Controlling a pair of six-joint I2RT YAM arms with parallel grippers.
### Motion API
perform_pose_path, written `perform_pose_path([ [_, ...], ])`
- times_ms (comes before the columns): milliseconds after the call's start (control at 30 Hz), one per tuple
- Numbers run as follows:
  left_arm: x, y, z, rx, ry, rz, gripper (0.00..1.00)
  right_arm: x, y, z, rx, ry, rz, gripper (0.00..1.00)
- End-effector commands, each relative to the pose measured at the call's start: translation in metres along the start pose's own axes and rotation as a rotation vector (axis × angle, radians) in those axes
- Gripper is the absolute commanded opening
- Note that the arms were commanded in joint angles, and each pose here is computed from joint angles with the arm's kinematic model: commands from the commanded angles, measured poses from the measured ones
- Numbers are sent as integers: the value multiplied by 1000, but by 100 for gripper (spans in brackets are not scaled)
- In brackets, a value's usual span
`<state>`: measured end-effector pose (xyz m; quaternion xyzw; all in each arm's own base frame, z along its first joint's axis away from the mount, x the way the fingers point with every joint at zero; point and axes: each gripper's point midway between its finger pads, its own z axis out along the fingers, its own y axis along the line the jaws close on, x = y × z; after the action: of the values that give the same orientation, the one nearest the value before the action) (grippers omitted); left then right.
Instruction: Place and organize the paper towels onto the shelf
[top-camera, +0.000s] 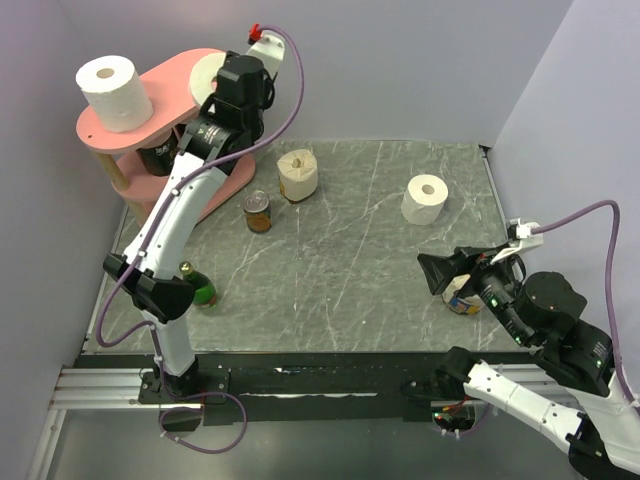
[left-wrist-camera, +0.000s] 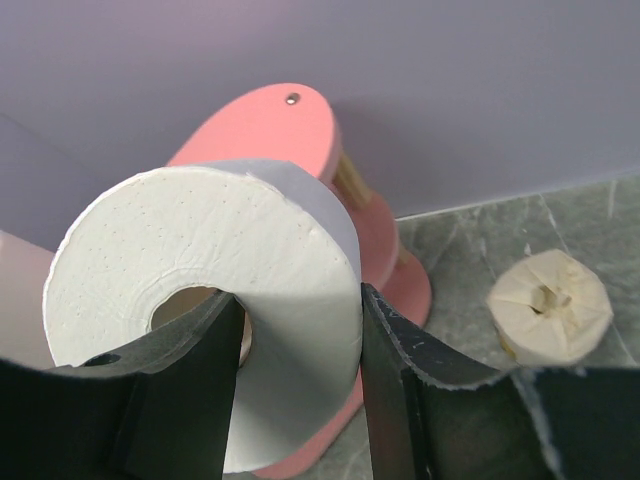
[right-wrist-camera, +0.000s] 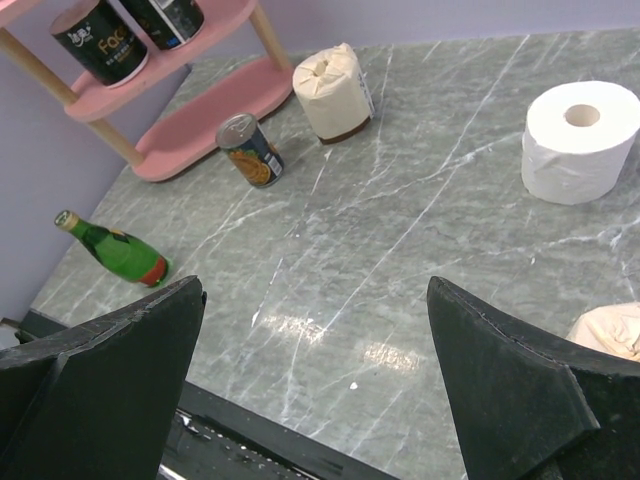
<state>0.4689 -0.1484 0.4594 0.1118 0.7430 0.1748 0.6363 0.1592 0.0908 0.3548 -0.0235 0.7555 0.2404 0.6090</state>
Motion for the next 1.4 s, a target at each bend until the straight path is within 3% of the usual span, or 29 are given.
perform_pose_path([
  [0, -53, 62, -24, -129, -163, -79, 38, -14, 9, 4, -22, -29, -2, 100],
  [300, -43, 89, -11, -226, -149, -59, 39, -16, 9, 4, -19, -30, -13, 100],
  [1133, -6, 111, 31, -246, -69, -56, 46, -27, 17, 1, -47, -46, 4, 99],
  [1367, -3, 110, 32, -242, -64, -59, 55, -28, 17, 0, -50, -49, 10, 100],
])
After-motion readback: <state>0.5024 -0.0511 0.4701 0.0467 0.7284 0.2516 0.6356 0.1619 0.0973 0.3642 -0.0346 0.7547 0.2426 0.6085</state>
